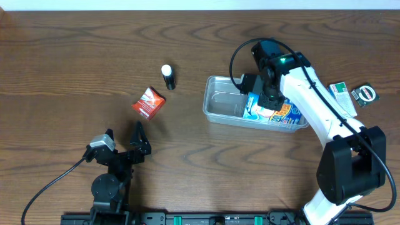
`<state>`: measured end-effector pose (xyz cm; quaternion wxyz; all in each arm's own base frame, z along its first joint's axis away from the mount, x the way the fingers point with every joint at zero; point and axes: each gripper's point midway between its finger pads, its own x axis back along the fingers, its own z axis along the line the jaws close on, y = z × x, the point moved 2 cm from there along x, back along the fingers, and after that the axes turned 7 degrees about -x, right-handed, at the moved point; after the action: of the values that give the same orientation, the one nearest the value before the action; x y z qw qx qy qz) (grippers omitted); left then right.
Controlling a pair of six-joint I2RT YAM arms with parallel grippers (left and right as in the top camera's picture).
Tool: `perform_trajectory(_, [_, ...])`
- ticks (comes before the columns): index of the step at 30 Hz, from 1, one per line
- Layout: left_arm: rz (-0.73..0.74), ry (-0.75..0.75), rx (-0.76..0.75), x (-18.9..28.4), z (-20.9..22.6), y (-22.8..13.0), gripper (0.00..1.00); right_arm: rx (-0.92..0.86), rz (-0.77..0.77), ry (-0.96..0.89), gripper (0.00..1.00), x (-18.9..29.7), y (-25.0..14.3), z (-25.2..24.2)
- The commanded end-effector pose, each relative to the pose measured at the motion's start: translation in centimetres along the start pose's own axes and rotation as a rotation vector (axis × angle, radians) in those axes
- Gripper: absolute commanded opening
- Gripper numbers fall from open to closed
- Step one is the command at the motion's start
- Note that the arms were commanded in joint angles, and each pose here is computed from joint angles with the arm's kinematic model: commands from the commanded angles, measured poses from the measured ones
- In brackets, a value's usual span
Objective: Pack container
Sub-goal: 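Lower the Kool Fever box into the container and release it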
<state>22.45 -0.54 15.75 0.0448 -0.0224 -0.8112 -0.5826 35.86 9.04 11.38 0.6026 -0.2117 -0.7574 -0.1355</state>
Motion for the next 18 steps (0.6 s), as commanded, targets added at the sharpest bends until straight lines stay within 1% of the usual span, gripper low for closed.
perform_trajectory(1, [0.037,0.046,-0.022,-0.1,1.0,-1.4,0.98,-0.093,0.013,-0.044,0.35,-0.2,-0.4,-1.1])
perform_trajectory(5, [0.037,0.046,-0.022,-0.1,1.0,-1.4,0.98,-0.153,0.000,-0.065,0.36,-0.3,-0.3,-1.7])
perform_trajectory(10, [0.037,0.046,-0.022,-0.1,1.0,-1.4,0.98,-0.265,-0.051,-0.063,0.33,-0.2,0.6,-1.9])
perform_trajectory(13, [0.037,0.046,-0.022,-0.1,1.0,-1.4,0.98,-0.326,-0.090,-0.020,0.30,-0.2,1.3,-1.4])
perform_trajectory(15, [0.037,0.046,-0.022,-0.1,1.0,-1.4,0.98,-0.387,-0.103,-0.002,0.26,-0.2,1.6,-1.2])
perform_trajectory(18, [0.037,0.046,-0.022,-0.1,1.0,-1.4,0.98,-0.527,-0.113,-0.002,0.23,-0.2,1.7,-1.5])
